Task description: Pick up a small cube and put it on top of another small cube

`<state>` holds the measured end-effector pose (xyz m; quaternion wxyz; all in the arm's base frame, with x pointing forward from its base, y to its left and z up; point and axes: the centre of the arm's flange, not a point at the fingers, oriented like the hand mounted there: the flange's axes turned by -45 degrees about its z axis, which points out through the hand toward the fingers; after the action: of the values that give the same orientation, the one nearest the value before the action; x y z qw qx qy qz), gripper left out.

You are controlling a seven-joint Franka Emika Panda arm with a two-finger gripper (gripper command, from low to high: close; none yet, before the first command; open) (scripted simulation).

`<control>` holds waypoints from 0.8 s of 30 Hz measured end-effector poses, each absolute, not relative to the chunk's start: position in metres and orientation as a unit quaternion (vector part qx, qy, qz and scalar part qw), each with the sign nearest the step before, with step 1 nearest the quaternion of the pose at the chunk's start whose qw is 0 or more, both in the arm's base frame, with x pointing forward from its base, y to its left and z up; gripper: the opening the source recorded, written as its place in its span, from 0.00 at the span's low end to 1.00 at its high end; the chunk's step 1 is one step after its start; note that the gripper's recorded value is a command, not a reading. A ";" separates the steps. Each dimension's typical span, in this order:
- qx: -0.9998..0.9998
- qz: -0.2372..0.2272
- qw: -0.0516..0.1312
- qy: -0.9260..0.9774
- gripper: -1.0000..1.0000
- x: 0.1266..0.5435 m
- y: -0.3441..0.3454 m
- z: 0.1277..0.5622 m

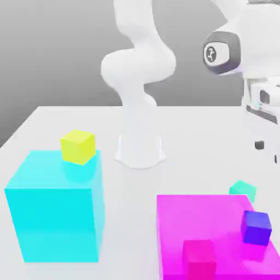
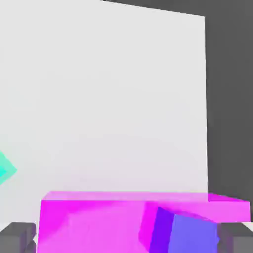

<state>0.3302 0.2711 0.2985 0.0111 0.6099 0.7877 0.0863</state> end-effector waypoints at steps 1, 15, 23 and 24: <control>0.583 0.075 0.010 0.809 0.50 0.320 0.276 0.284; 0.393 0.000 0.000 0.920 0.00 0.244 0.292 0.138; 0.392 -0.001 0.000 0.920 0.00 0.245 0.293 0.151; 0.392 -0.001 0.000 0.920 0.00 0.245 0.293 0.160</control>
<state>0.2451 0.2930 0.1600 0.0004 0.3922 0.9199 -0.0010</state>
